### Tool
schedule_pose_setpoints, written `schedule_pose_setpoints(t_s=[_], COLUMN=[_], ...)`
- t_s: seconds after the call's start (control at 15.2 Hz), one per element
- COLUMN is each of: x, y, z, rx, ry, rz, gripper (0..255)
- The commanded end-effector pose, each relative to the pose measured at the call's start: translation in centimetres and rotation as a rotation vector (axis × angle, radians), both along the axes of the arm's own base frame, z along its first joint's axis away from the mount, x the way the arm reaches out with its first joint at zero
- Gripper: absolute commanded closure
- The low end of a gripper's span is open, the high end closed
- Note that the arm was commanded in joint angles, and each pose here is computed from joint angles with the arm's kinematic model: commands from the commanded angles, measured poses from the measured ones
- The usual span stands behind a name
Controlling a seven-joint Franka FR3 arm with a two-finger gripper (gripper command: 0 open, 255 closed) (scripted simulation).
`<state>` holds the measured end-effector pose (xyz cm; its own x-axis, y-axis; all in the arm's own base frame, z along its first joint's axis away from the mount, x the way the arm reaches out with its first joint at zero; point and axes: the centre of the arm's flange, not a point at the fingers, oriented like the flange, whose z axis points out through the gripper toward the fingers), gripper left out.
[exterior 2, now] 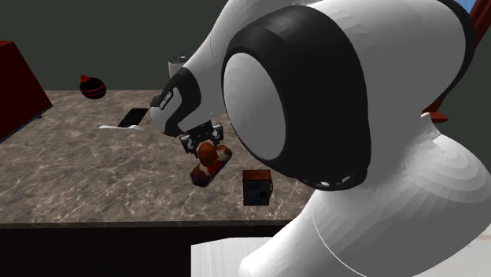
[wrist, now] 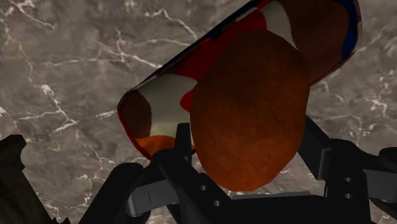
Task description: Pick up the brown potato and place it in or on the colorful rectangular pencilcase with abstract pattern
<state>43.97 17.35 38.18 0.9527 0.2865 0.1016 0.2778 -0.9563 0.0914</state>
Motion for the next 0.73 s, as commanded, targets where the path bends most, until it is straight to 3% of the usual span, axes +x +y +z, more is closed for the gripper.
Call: schedule_pose_setpoints(t_s=[0.0, 0.26, 0.33, 0.66], x=[0.02, 0.02, 0.02, 0.02], y=[-0.04, -0.04, -0.04, -0.04], z=[-0.1, -0.1, -0.1, -0.1], rx=[0.0, 0.0, 0.0, 0.0], ry=[0.0, 0.0, 0.0, 0.0], rz=[0.0, 0.0, 0.0, 0.0], gripper=[255, 255, 0, 0])
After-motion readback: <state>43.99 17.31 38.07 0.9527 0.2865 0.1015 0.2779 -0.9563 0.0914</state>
